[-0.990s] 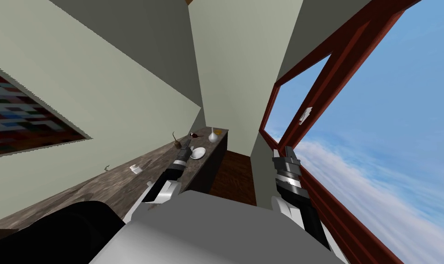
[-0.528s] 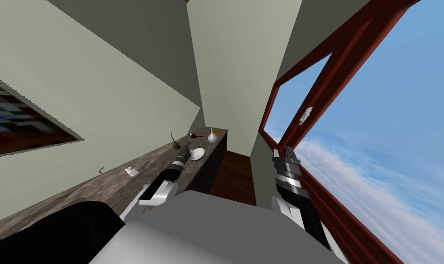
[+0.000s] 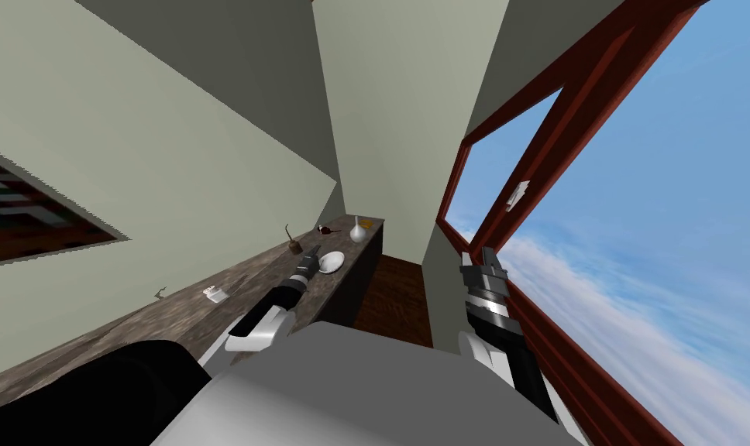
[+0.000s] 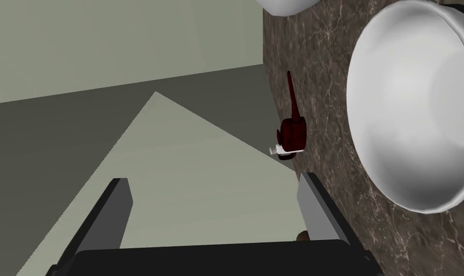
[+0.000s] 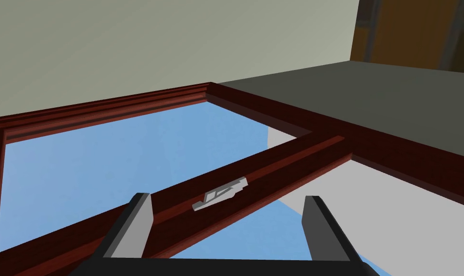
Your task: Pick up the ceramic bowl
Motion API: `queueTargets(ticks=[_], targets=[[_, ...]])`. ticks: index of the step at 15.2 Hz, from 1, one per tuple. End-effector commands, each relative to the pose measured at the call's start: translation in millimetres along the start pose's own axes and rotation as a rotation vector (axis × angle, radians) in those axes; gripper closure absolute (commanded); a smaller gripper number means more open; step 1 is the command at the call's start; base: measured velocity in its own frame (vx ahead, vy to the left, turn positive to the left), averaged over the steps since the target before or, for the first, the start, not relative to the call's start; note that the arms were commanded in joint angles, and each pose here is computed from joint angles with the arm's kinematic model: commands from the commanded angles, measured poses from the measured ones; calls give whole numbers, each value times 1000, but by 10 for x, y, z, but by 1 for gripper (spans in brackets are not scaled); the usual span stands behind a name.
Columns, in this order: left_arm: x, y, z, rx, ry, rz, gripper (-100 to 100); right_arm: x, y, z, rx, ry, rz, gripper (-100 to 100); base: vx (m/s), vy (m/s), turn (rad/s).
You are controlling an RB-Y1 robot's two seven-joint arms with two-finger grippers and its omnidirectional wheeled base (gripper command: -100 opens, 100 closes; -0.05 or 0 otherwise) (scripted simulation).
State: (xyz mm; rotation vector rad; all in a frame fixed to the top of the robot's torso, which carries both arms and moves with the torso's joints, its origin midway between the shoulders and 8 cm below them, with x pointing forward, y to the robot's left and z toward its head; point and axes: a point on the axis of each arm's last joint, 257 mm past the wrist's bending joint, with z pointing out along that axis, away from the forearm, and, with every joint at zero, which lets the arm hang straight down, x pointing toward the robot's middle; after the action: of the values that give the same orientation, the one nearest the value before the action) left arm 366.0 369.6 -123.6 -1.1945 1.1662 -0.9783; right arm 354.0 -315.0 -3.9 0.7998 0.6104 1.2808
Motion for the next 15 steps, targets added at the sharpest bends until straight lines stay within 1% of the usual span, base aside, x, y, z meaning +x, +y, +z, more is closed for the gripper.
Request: queueTargets(ticks=[1,3,4,6,7,8,10,11,13,14,15], targets=[[-82,121,-30,-54,-3,-13,-100,0,0,0,0,0,0,0,24,-1,-31],[-81,214,-37,-90,-3,-13,-100,0,0,0,0,0,0,0,31,1,-25],[-152,276,-72,-120,-7,-26,-100,0,0,0,0,0,0,0,33,3,-34],[-151,377,-86,-160,-7,-26,-100,0,0,0,0,0,0,0,33,4,-27],[-150,391,-88,-166,-7,-26,-100,0,0,0,0,0,0,0,16,2,0],[-218,464,-131,-201,-10,-39,-100,0,0,0,0,0,0,0,25,1,-34],[-217,563,-154,-241,-11,-39,-100,0,0,0,0,0,0,0,31,1,-27],[-281,611,-198,-268,-14,-53,-100,0,0,0,0,0,0,0,40,3,-40],[-279,723,-231,-313,-15,-53,-100,0,0,0,0,0,0,0,41,3,-27],[-279,727,-233,-315,-15,-53,-100,0,0,0,0,0,0,0,17,1,5],[-338,795,-290,-352,-19,-67,-100,0,0,0,0,0,0,0,27,2,-39]])
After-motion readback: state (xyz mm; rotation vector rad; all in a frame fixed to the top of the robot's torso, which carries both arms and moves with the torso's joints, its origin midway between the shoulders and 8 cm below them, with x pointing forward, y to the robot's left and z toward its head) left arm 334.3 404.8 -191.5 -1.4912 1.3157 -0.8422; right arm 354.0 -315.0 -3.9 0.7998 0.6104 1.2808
